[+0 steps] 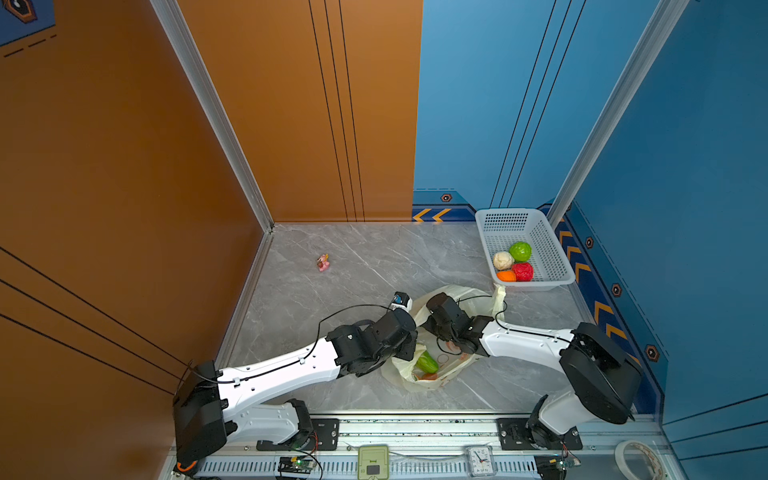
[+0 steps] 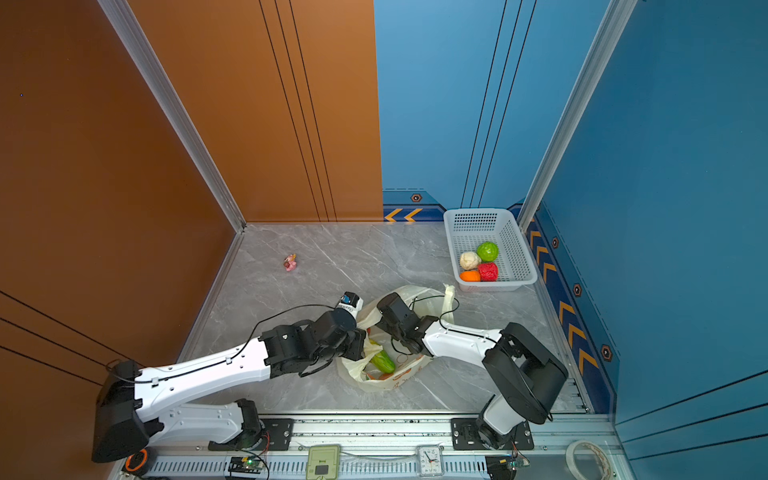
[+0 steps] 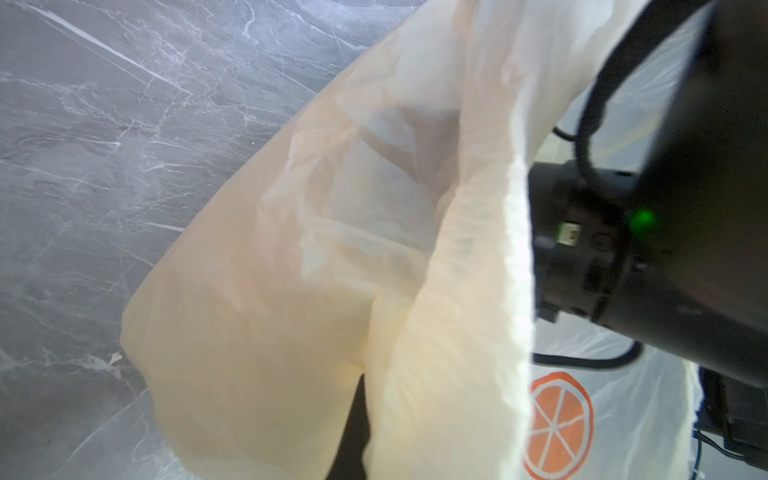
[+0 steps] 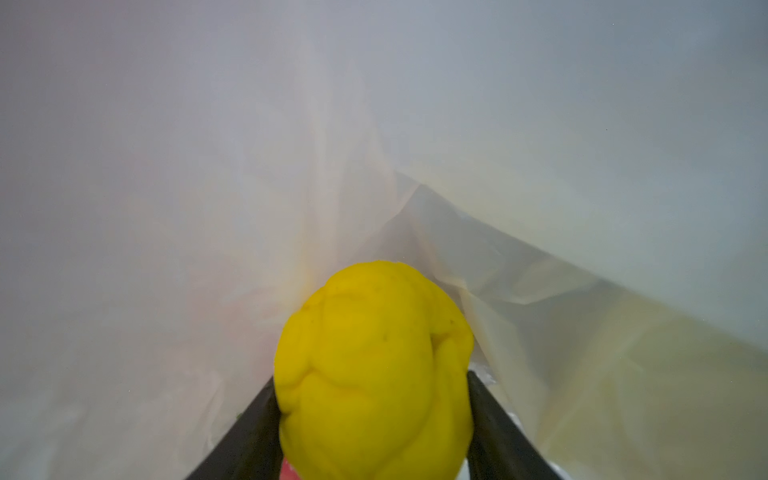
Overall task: Untie the knot of the plastic bag and take out the fruit
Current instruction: 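Lower the right gripper into the bag and grasp the yellow lemon, then lift the yellow lemon out of the bag with the right gripper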
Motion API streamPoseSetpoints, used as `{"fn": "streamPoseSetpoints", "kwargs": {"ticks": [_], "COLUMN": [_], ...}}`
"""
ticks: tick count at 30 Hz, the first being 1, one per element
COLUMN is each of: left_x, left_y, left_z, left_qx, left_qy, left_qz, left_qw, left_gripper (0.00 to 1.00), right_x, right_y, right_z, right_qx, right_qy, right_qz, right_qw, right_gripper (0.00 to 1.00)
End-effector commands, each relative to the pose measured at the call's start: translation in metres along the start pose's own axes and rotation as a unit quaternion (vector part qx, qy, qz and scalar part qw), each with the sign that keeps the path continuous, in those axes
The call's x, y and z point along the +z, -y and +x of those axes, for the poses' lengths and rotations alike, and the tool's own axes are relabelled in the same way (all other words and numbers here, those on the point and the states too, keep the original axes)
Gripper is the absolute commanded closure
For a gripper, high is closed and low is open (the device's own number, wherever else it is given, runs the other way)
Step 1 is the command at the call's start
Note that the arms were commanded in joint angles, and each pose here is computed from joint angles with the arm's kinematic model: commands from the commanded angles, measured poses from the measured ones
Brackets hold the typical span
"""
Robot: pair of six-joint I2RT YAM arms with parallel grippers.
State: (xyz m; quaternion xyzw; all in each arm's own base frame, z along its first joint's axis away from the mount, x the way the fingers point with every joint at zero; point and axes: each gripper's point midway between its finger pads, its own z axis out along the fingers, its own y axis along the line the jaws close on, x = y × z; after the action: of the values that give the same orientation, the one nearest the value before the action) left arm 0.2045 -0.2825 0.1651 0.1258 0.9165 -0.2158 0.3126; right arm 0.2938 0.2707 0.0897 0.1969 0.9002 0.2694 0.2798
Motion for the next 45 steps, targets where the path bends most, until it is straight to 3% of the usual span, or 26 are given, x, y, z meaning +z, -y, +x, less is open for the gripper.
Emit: {"fn": "streamPoseSetpoints", "kwargs": {"ticks": [1,14,26,35,45], "left_x": [-0.005,-0.006,0.0,0.0,0.002], "left_y": [-0.002,-0.006,0.0,0.001,0.003], "left_z": [-0.009,-0.031,-0.033,-0.031,-0.029], "left_qx": [0.005,-0.005,-0.001,0.001,0.011], "left_qy": [0.015,0.046,0.04,0.035,0.03], "left_qz": [0.003,-0.005,0.002,0.004,0.008], "left_qw": [1.0,0.999,0.999,0.999,0.999], "left_gripper": [1.0,1.0,1.0,1.0,1.0], "right_x": [-0.024,-0.096,-0.164,-0.193,-0.178], "right_y": [0.023,0.03,-0.03,-0.073,-0.028], "right_z": [0.006,0.038,0.024,-0.055,-0.183], "right_qx": [-0.032,-0.12,-0.171,-0.148,-0.061], "right_qy": [-0.026,-0.132,-0.144,-0.071,0.053], "right_qz": [0.04,0.014,-0.078,-0.127,-0.087], "right_qw": [0.998,0.984,0.972,0.978,0.993], "right_gripper": [0.51,0.5,0.5,0.49,0.48]}}
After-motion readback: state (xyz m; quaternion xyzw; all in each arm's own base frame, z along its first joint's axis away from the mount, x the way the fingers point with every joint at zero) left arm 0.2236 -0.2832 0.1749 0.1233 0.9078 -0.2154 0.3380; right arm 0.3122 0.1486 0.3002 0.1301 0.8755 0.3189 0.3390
